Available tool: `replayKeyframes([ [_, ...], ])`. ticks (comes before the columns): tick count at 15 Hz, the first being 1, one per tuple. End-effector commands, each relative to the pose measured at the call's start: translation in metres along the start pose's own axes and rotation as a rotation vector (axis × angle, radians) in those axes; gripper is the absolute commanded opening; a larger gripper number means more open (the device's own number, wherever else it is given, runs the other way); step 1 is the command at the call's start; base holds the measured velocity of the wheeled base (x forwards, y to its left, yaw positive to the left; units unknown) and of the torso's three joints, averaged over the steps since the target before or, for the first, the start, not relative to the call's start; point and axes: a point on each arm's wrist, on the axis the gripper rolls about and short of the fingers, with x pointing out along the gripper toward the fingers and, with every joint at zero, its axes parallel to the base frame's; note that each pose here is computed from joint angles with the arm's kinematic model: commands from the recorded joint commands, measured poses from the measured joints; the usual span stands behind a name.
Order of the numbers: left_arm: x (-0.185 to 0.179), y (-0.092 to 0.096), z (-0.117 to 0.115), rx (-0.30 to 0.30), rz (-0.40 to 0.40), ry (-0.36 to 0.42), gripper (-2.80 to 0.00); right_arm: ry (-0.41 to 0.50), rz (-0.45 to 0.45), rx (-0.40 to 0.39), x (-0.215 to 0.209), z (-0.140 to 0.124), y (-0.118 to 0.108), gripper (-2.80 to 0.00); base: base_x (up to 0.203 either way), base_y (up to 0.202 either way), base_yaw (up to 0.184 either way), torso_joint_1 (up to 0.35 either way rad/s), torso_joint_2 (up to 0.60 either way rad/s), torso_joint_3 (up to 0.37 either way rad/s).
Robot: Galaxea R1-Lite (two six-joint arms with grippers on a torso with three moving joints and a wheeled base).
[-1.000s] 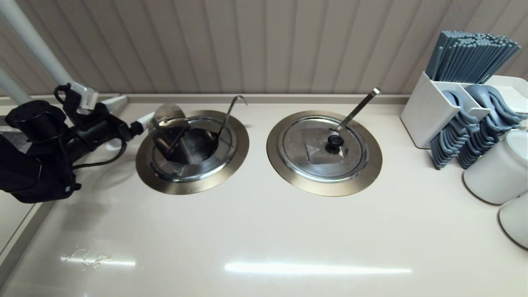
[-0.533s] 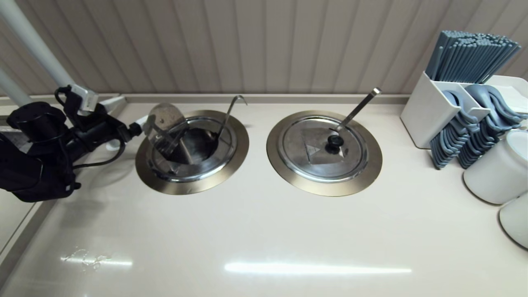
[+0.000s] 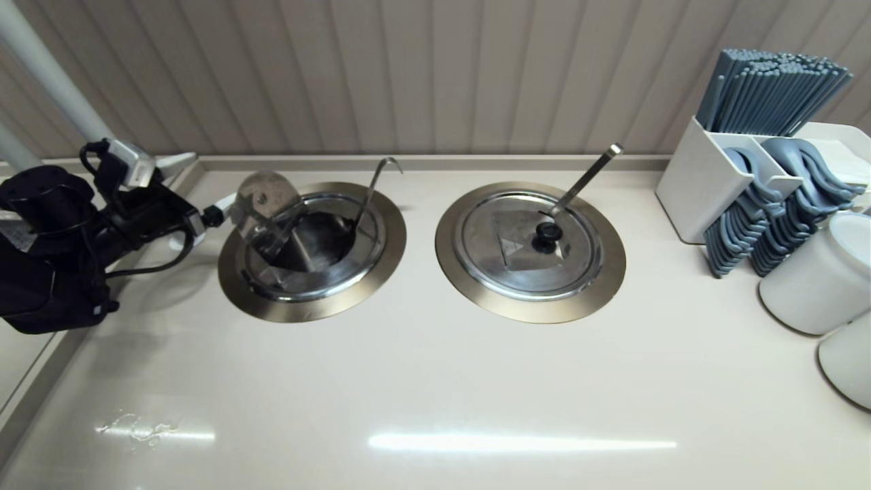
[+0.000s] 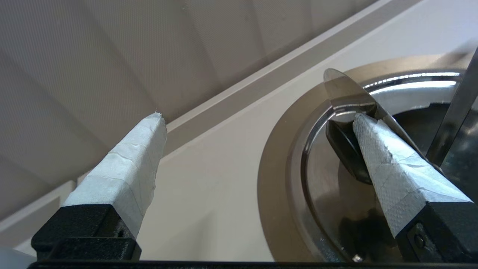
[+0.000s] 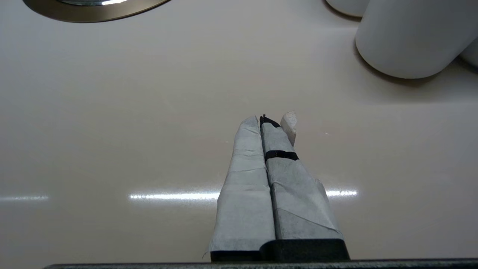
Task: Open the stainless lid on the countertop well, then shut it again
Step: Open the lid
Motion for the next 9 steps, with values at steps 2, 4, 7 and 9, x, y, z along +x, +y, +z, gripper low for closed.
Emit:
replayKeyframes([
  [2,-0.009,0.005,-0.006,0.064,-0.036,0.029,0.00,0.000,0.000,-0.001,0.000,0.000,0.000,-2.80,0.000,0.000,0.000,0.000,0.00,0.000],
  [4,-0.019,0.016,-0.010,0.149,-0.005,0.041,0.00,0.000,0.000,0.000,0.000,0.000,0.000,-2.80,0.000,0.000,0.000,0.000,0.00,0.000],
  [7,-0.031,0.020,-0.006,0.263,0.011,0.059,0.00,0.000,0.000,0.000,0.000,0.000,0.000,-2.80,0.000,0.000,0.000,0.000,0.00,0.000],
  [9,-0.034,0.016,-0.008,0.354,0.011,0.077,0.00,0.000,0.000,0.000,0.000,0.000,0.000,-2.80,0.000,0.000,0.000,0.000,0.00,0.000],
])
